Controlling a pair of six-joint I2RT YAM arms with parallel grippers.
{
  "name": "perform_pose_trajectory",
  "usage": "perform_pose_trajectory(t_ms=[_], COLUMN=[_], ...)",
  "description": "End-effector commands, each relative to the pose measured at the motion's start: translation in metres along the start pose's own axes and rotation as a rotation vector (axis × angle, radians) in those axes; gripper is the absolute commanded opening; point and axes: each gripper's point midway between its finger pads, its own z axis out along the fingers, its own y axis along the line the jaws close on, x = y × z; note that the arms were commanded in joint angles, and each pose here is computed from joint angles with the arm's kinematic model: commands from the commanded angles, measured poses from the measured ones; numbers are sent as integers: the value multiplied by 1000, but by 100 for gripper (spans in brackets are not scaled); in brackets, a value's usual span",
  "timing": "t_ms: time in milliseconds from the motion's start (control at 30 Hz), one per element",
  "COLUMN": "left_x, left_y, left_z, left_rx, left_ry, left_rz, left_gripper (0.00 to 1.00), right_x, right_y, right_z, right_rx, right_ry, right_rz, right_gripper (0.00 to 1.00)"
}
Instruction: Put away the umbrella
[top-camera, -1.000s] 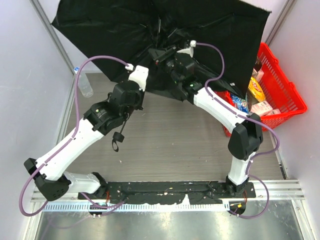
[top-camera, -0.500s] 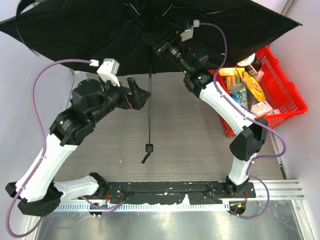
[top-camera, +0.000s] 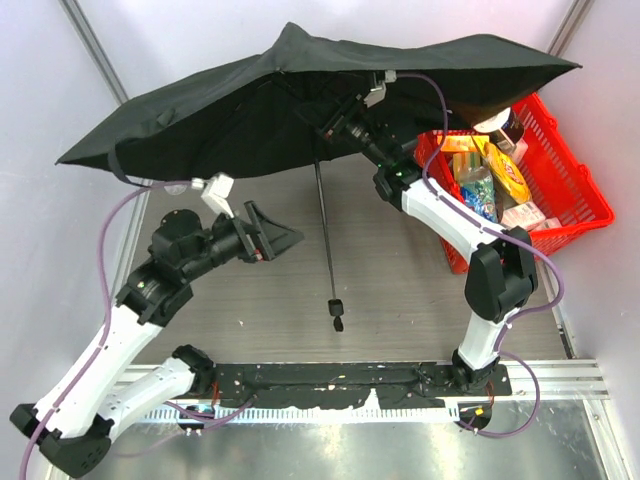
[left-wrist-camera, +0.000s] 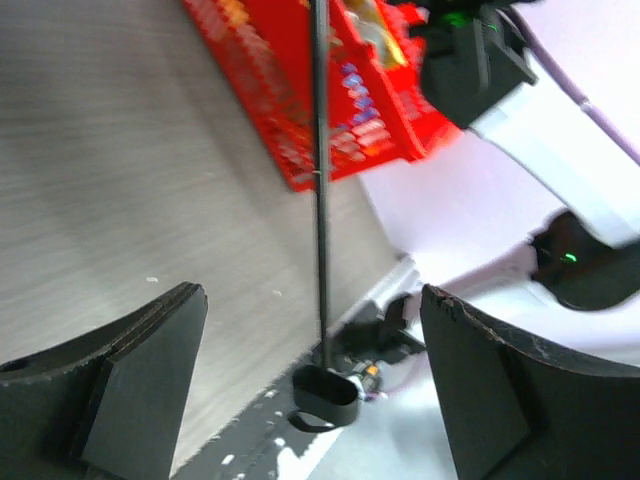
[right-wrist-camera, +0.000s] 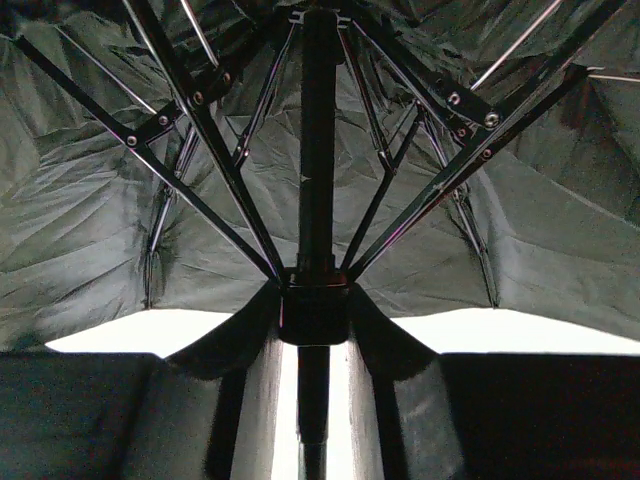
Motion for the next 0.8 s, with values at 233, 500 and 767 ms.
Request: perform_pose_trajectory(t_ms=[233,500,767], left_x=[36,47,-9], left_y=[-51,-32,4], left_z=[46,55,39], left_rx=[370,287,-10], left_ry=[195,190,-48], left_rz=[-43,-27,74], left_gripper=[68,45,0], right_x=[-42,-58,-65], right_y=[99,113,75], right_z=[3,12,48], right_rx=[-288,-310,-83], right_ry=[-128,-169,-139], right_rz=[-49,-53,-49], right_gripper=[1,1,1])
